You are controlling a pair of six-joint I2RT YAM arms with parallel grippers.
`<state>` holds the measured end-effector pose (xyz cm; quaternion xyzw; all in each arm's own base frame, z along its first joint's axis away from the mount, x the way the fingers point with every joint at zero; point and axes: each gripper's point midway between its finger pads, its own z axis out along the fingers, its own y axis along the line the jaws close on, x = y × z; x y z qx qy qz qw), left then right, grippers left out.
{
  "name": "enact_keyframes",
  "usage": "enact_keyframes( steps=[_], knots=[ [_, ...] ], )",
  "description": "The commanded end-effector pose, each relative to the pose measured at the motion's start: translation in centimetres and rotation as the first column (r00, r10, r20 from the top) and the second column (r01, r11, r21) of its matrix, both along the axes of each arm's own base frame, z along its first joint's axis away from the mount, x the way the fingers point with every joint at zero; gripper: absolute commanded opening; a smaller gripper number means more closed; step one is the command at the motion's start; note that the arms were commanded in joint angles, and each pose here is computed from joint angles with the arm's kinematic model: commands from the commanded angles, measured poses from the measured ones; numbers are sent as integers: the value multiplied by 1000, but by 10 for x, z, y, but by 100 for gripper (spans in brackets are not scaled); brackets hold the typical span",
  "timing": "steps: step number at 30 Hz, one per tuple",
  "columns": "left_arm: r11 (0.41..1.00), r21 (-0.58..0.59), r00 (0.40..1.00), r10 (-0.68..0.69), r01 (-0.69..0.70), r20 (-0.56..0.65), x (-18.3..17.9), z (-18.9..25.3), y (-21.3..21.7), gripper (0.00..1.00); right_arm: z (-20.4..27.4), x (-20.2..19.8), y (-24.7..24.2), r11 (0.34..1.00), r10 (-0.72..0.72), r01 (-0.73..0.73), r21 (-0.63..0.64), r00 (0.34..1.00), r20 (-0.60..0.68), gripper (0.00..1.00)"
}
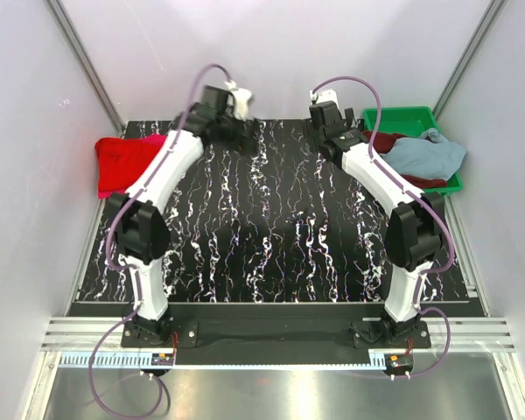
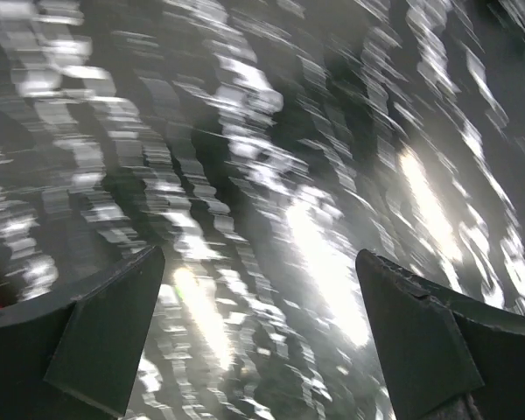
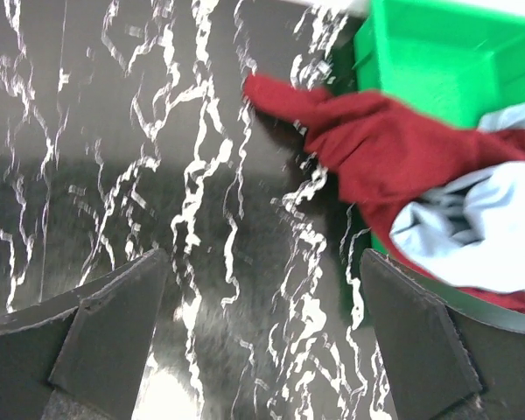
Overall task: Fold and stack the t-shirts
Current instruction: Grab the tshirt from the pile
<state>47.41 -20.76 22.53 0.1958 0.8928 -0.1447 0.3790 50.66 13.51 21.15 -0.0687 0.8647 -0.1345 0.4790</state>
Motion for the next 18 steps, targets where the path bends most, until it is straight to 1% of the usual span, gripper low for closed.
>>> enact_keyframes(
  steps=[1, 2, 3, 4, 5, 7, 9, 10, 11, 12, 13, 14, 15, 16, 17, 18],
  knots=[
    [987, -38, 987, -157, 155, -39, -28, -8, -39, 99, 12, -22, 7, 997, 40, -38, 72, 999, -30, 100],
    [985, -69, 984, -165, 160, -67, -31, -12, -46, 99, 7, -27, 4, 997, 56, -53, 46, 997, -49, 100],
    [982, -108, 980, -167, 155, -113, -34, -20, -54, 99, 13, -33, 1, 997, 75, -73, 27, 996, -46, 100],
    [982, -141, 979, -146, 125, -145, -37, -22, -60, 99, 13, -38, -4, 997, 77, -77, -2, 995, -56, 100],
    [980, -150, 979, -155, 134, -136, -37, -22, -66, 99, 10, -44, -12, 996, 77, -80, -41, 994, -76, 100],
    [979, -143, 979, -166, 148, -121, -37, -24, -74, 99, 11, -48, -17, 992, 86, -94, -81, 992, -96, 100],
    [982, -130, 984, -149, 136, -95, -27, -22, -77, 99, 14, -47, -22, 993, 77, -88, -81, 988, -132, 100],
    [984, -104, 986, -151, 143, -76, -22, -22, -83, 99, 3, -42, -21, 994, 74, -85, -63, 983, -166, 100],
    [986, -63, 986, -155, 152, -63, -21, -24, -82, 99, 13, -35, -27, 1000, 28, -28, 0, 989, -148, 100],
    [991, 7, 991, -131, 131, -29, -14, -25, -75, 99, 7, -28, -29, 999, 20, -13, 43, 987, -158, 100],
    [986, 60, 988, -156, 156, 4, -13, -24, -74, 99, 3, -23, -21, 992, 62, -41, 122, 984, -168, 100],
    [986, 95, 990, -139, 137, 14, -9, -25, -68, 99, 8, -13, -22, 984, 48, -23, 175, 989, -143, 100],
    [985, 118, 992, -127, 123, 22, -7, -24, -63, 99, 7, -4, -36, 980, 15, 14, 201, 990, -143, 100],
    [984, 137, 993, -118, 113, 29, -7, -21, -58, 99, -11, 5, -35, 974, 24, 19, 226, 982, -185, 100],
    [982, 164, 994, -101, 94, 36, -6, -22, -52, 99, -2, 16, -39, 964, 28, 19, 266, 985, -173, 99],
    [982, 166, 994, -98, 88, 51, -9, -15, -49, 99, -16, 28, -52, 956, 24, 35, 291, 980, -197, 97]
  ],
)
